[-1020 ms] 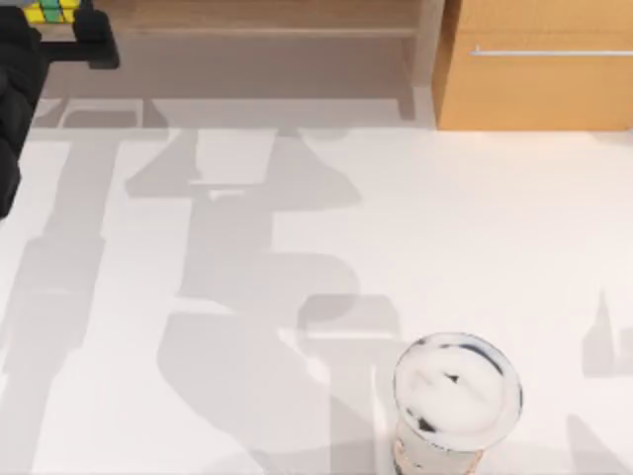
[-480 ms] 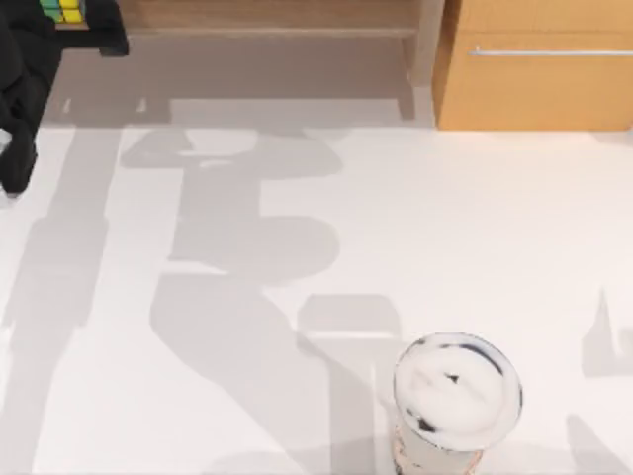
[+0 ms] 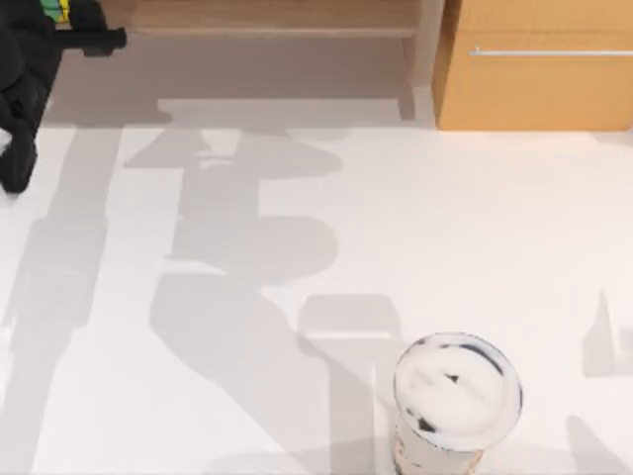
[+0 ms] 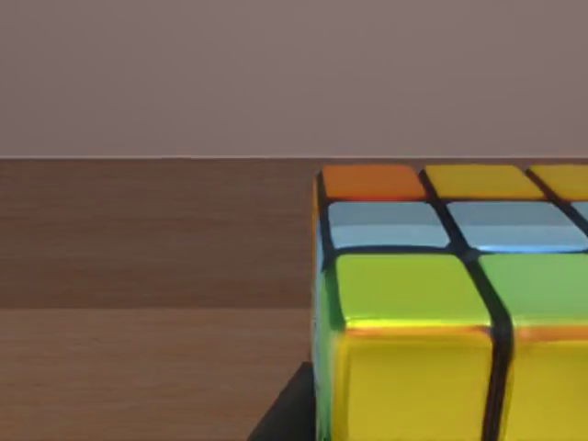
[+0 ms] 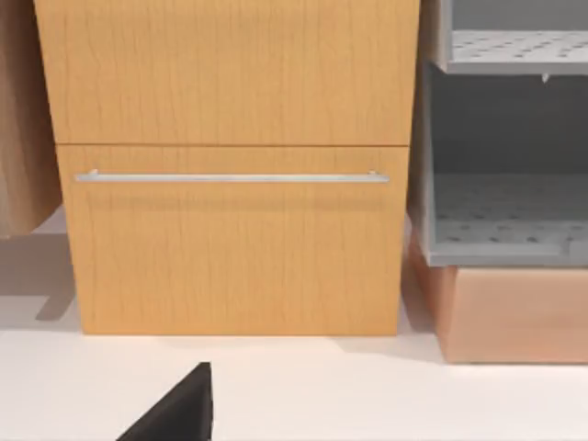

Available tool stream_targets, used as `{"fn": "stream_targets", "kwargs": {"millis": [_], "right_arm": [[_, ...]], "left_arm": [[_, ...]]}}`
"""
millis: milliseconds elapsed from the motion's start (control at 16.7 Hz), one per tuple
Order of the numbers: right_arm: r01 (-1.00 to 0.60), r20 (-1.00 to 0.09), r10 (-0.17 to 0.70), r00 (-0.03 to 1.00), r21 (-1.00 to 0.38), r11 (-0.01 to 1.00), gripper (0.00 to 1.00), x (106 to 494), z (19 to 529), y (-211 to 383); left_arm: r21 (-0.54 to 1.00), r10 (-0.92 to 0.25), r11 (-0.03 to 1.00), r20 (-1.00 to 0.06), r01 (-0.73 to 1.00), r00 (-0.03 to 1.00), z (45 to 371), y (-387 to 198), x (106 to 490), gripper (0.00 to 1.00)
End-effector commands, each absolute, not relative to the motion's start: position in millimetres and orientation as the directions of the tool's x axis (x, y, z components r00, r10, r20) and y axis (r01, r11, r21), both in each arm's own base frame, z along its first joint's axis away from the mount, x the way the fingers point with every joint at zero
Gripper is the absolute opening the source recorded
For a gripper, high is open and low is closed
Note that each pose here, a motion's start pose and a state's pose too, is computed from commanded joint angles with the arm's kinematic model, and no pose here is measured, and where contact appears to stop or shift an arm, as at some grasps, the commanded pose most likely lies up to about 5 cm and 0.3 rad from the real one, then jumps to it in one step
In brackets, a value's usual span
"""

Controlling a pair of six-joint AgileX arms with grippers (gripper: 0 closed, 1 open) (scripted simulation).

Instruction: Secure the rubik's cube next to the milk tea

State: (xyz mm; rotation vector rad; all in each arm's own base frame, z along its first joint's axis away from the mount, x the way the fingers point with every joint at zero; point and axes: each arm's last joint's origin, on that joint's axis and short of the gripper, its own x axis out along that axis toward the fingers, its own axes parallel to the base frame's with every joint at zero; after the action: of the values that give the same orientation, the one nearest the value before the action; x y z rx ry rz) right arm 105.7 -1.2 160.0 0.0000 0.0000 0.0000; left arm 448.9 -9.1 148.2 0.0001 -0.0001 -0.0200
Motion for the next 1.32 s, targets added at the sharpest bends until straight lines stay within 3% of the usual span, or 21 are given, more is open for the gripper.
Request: {"fn": "stream_targets", "kwargs": {"millis": [360, 960, 1320], "right_arm": [[0.000, 0.000, 0.000, 1.000, 0.000, 1.000, 1.00, 105.7, 160.0, -1.2], [0.000, 0.000, 0.000, 1.000, 0.000, 1.000, 1.00, 105.7, 160.0, -1.2], [0.000, 0.000, 0.000, 1.000, 0.000, 1.000, 1.00, 105.7, 160.0, -1.2]], "left_arm": [[0.000, -0.020, 1.000, 0.000, 0.020, 1.000, 148.2, -9.1, 448.9, 0.02], [0.002, -0.021, 1.000, 0.003, 0.021, 1.000, 149.6, -9.4, 448.4, 0.00], [-0.026, 0.020, 0.999, 0.062, -0.018, 0.998, 169.2, 7.1, 446.2, 0.00]]}}
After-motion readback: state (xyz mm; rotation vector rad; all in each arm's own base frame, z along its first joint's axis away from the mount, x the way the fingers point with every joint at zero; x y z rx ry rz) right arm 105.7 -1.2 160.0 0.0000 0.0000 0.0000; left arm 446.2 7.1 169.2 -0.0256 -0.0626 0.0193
